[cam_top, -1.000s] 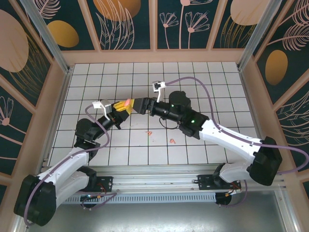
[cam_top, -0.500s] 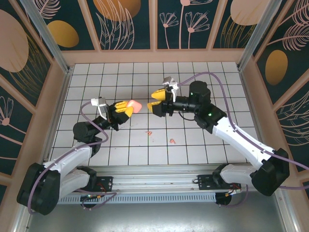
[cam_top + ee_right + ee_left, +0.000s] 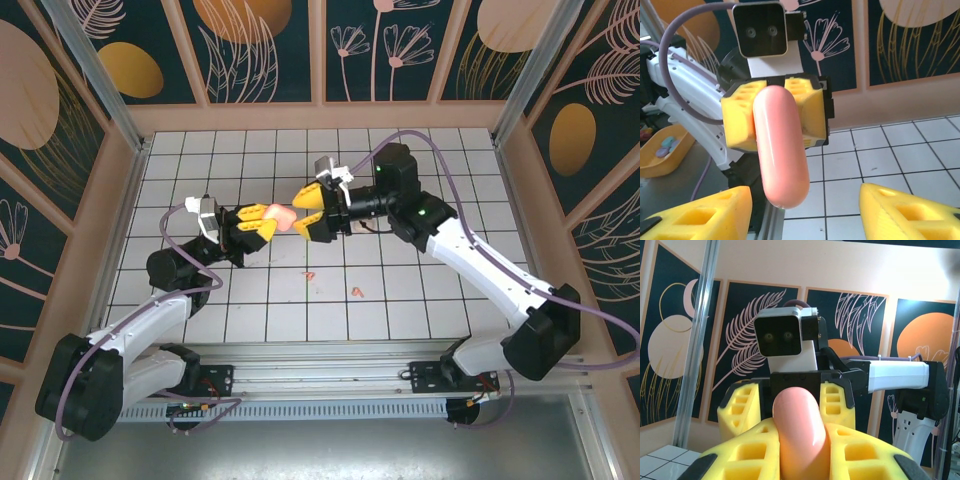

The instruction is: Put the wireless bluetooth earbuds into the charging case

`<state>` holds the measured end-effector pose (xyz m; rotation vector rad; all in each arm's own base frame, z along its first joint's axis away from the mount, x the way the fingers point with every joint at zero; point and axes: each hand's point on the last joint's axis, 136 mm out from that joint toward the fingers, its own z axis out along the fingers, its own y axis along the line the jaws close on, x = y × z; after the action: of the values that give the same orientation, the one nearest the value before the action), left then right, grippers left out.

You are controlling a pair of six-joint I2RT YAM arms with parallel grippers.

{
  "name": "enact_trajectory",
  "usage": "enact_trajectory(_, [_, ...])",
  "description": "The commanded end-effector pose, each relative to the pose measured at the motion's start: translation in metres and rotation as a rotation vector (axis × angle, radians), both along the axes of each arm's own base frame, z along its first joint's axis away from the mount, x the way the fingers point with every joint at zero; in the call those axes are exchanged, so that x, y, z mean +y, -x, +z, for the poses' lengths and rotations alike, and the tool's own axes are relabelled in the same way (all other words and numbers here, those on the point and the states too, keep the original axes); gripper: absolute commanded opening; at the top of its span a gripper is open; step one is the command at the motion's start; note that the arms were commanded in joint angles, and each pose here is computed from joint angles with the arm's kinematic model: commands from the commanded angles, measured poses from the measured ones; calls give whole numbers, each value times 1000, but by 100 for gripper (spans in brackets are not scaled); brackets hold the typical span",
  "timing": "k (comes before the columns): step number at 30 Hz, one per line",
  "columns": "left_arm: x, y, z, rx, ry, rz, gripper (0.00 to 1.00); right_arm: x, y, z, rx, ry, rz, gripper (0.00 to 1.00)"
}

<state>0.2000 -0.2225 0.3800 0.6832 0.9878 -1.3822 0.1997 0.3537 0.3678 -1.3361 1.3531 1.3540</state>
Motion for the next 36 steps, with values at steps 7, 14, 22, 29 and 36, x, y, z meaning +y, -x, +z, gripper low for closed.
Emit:
enact_trajectory(7, [1, 11, 18, -72, 30, -20, 10, 8, 21, 19, -29, -33, 152, 46])
enact_trajectory(14, [0, 6, 14, -60, 14, -5, 11, 7, 22, 19, -39, -27, 163, 19])
enact_trajectory(22, [-9, -18, -10, -44, -155, 117, 58, -9, -3, -4, -84, 93, 15, 16])
enact_trajectory(29, [-17, -33, -66, -160, -593, 197, 62, -34, -44, -44, -253, 309, -207, 18])
enact_trajectory(36, [-18, -40, -98, -185, -760, 169, 62, -43, -51, -62, -439, 405, -203, 17])
